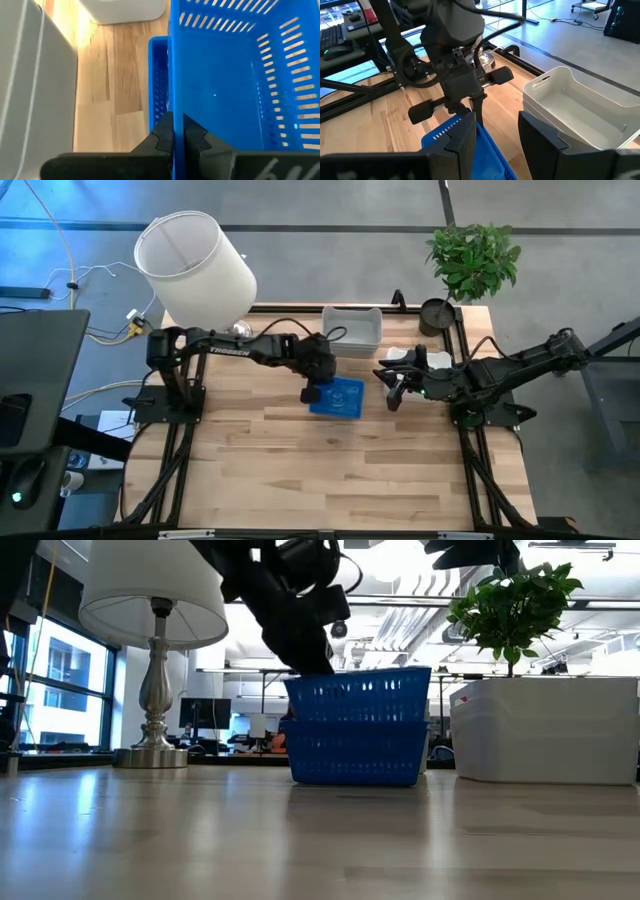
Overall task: Stack baskets by color
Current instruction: Stack the bottom blue bin on top of the top blue bins, then return to Home Position
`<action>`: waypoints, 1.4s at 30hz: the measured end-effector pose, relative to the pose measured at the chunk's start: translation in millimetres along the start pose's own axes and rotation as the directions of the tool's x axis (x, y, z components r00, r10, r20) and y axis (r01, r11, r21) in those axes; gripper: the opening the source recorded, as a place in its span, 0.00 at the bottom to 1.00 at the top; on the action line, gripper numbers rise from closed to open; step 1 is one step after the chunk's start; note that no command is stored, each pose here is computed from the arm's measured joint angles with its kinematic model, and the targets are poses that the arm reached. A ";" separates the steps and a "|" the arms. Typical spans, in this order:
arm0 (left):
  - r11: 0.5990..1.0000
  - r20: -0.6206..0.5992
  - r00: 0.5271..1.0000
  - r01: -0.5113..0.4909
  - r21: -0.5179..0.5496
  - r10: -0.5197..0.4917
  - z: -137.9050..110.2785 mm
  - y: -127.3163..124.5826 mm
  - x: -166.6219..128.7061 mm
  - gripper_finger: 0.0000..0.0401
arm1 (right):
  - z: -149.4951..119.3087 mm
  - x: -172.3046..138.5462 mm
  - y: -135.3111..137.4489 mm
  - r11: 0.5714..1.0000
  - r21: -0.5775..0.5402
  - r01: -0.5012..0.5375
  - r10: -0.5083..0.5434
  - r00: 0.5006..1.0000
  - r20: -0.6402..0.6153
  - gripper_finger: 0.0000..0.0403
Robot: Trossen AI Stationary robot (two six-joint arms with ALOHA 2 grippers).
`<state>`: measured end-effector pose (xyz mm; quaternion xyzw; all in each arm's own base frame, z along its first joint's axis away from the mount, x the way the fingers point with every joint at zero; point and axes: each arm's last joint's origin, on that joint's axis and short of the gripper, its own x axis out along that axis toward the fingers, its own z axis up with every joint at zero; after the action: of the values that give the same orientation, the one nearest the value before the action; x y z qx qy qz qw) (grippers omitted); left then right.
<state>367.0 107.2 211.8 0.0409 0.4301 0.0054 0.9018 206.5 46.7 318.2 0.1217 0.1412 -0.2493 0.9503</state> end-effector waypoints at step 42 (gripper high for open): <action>1.000 0.080 0.997 -0.003 -0.004 0.004 14.8 -13.8 -60.3 0.32 | -24.8 9.6 -2.5 0.993 -0.100 0.066 -0.083 0.981 -0.177 0.33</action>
<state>340.1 89.7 266.7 0.0399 0.3935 0.0063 0.9184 208.1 47.8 291.6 0.0937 0.2427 -0.2656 0.9283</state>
